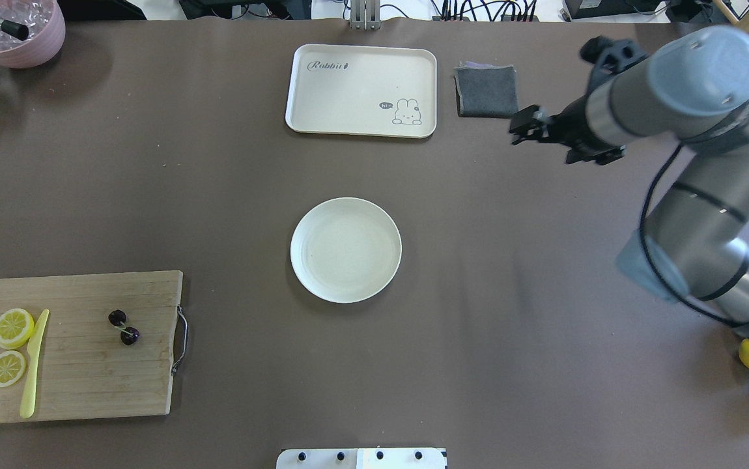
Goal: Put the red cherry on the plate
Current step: 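Release the plate and withdraw the right arm while the left arm reaches out, then lower the left gripper over the dark cherries and grasp their stems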
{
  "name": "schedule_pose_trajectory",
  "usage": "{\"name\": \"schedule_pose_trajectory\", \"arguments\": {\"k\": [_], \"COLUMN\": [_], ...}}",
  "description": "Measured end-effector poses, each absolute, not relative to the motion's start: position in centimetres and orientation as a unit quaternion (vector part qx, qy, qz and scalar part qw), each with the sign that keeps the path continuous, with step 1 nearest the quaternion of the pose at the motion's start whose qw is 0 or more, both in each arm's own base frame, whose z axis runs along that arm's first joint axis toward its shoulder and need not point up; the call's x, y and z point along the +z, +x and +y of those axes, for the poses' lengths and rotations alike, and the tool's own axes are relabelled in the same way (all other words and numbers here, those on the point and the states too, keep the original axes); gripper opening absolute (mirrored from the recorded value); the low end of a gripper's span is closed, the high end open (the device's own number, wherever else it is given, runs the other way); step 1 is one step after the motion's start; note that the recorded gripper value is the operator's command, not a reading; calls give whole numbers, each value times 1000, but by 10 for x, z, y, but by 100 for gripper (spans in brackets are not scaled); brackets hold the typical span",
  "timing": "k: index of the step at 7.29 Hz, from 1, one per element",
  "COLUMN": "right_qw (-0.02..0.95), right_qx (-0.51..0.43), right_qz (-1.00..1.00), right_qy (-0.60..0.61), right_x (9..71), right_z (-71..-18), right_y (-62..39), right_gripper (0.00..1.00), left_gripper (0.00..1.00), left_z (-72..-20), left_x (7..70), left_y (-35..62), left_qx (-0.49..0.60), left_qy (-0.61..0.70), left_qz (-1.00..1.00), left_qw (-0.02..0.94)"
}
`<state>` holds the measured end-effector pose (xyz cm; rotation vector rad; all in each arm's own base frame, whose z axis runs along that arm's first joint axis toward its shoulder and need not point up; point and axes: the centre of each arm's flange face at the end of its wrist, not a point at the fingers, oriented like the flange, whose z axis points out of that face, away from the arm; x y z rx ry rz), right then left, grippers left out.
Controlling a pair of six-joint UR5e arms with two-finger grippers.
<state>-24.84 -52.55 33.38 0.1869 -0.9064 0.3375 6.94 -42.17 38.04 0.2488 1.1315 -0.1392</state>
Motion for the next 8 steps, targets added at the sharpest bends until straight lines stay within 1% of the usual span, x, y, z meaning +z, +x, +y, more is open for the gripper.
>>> {"name": "schedule_pose_trajectory", "arguments": {"k": [2, 4, 5, 6, 7, 8], "right_qw": [902, 921, 927, 932, 934, 934], "right_qx": [104, 50, 26, 7, -4, -8], "right_qz": [-406, -372, -357, -347, -342, -341], "right_qy": [104, 110, 109, 107, 106, 107], "right_x": [420, 482, 503, 524, 538, 544], "right_z": [-532, -520, -514, -508, -502, -499], "right_y": [-107, 2, 38, 64, 80, 88], "right_gripper": [100, 100, 100, 100, 100, 100], "left_gripper": [97, 97, 89, 71, 58, 56], "left_z": [-391, -349, -330, -316, -307, -303], "left_x": [367, 392, 404, 413, 417, 421], "left_y": [180, 249, 273, 293, 309, 320], "left_qx": [-63, -37, -28, -21, -13, -8], "left_qy": [79, 68, 68, 68, 70, 70], "left_qz": [511, 466, 446, 433, 426, 422], "left_qw": [854, 881, 892, 899, 902, 904]}}
